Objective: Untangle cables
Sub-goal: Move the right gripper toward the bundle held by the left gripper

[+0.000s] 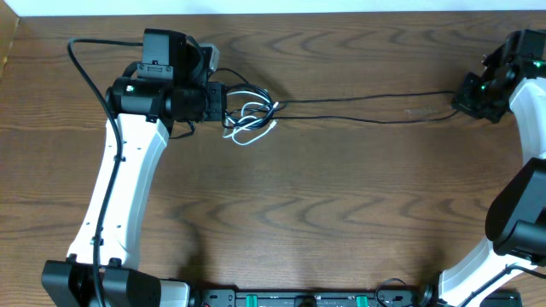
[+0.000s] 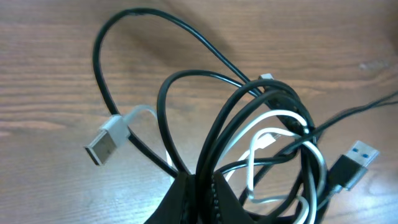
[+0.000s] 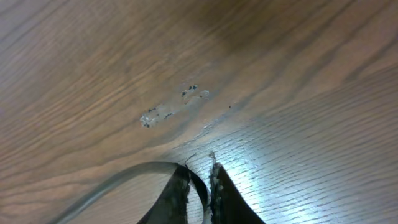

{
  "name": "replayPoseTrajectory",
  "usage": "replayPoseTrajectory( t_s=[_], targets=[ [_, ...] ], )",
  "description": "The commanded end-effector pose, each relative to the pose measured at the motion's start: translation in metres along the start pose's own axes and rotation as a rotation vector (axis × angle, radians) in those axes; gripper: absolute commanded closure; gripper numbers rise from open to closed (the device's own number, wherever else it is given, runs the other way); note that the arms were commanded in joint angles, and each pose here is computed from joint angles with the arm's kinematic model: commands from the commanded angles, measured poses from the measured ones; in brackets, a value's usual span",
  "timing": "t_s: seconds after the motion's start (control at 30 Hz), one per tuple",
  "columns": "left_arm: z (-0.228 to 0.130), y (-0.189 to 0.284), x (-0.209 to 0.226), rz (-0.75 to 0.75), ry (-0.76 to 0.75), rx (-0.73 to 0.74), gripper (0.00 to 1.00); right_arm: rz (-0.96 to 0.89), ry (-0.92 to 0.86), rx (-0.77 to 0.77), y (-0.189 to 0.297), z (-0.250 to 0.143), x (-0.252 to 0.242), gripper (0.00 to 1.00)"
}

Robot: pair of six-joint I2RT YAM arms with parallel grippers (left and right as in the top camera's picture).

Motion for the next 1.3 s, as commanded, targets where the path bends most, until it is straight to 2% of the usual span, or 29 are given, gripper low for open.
replayPoseTrajectory(
  t_s=[0.0,0.13,0.2,0.3,0.5,0.6,0.8,0.9,1.27],
  targets=[
    [0.020,0.022,0.018,0.138,0.031,-0.144,0.92,-0.056,0.007,-0.019,0.003,0.003,-0.018,0.92],
    [0.026,0.023,0.019,0.150,0.054,-0.184,0.92,-0.022,0.038,-0.019,0.002,0.003,-0.011,0.91],
    [0.026,0.023,0.015,0.122,0.061,-0.181,0.93,0.037,0.093,-0.022,0.002,0.004,-0.002,0.86],
    [0.023,0.022,0.006,0.040,0.055,-0.150,0.93,0.144,0.175,-0.036,0.002,0.004,0.014,0.78],
    [0.011,0.023,-0.023,-0.213,-0.032,-0.048,0.92,0.344,0.313,-0.073,0.011,0.006,0.055,0.57],
    [0.007,0.026,-0.035,-0.324,-0.050,-0.010,0.93,0.471,0.395,-0.116,0.028,0.007,0.089,0.51],
    [0.002,0.033,-0.052,-0.481,-0.066,0.034,0.93,0.675,0.539,-0.206,0.071,0.000,0.152,0.45],
    [0.001,0.036,-0.058,-0.539,-0.069,0.048,0.93,0.718,0.612,-0.223,0.084,-0.009,0.182,0.44],
    [0.001,0.037,-0.061,-0.553,-0.012,0.069,0.92,0.813,0.663,-0.166,0.090,-0.037,0.250,0.44]
  ],
)
Point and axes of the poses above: each gripper's point midway between its finger pads, its own y axis back along the fingers, its own x axis along the line the jaws close on, z = x × y, the point moved 6 cm from there along y, back along the fingers, and after that the axes turned 15 degrees about y, right-handed, at the moved point
